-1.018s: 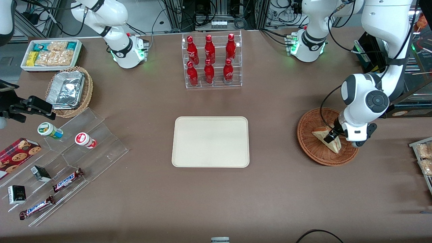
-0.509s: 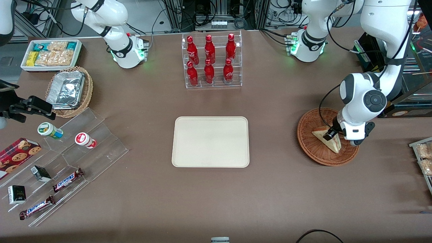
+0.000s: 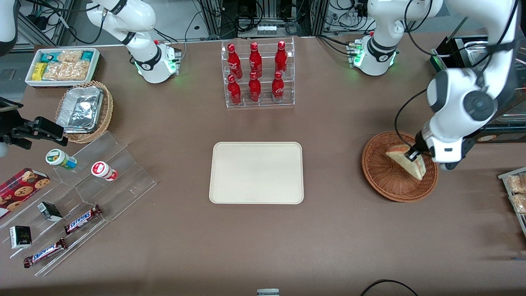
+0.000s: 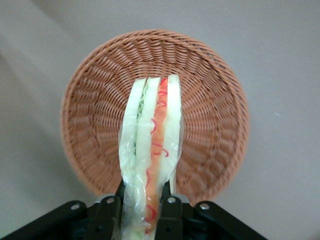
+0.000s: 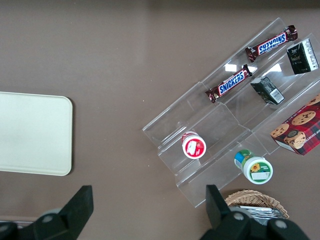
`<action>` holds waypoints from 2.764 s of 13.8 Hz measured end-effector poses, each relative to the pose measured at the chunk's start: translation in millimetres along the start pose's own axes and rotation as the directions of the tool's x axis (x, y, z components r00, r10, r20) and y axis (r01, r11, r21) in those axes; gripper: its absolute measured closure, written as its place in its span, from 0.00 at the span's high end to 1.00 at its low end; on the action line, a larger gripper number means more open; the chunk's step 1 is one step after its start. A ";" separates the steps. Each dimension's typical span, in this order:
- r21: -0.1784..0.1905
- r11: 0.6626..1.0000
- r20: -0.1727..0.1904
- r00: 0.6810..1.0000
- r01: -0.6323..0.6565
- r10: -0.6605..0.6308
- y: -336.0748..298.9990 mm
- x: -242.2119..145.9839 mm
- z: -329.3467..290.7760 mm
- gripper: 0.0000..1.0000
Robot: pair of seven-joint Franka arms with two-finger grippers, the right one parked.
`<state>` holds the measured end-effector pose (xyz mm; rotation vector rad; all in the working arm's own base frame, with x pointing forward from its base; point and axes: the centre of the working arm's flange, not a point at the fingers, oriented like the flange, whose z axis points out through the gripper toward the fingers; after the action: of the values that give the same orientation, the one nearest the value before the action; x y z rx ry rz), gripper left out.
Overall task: Place sandwich from basket to tray
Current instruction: 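Lift the sandwich out of the basket with the left gripper, then carry the sandwich over the cream tray with the left gripper, then lower the sandwich onto the tray and open the left gripper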
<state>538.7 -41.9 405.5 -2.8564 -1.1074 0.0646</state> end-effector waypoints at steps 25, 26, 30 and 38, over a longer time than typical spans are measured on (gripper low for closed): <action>-0.029 0.666 -0.132 0.663 -0.745 0.737 275.4 -326.6 54.4 0.20; -0.028 0.666 -0.131 0.664 -0.745 0.737 282.2 -327.1 60.4 0.20; -0.018 0.683 -0.123 0.679 -0.730 0.723 299.0 -321.4 83.2 0.20; 0.025 0.720 -0.142 0.711 -0.693 0.689 309.1 -317.5 128.0 0.20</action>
<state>503.1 -476.3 254.6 -3.0598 0.0510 -0.1143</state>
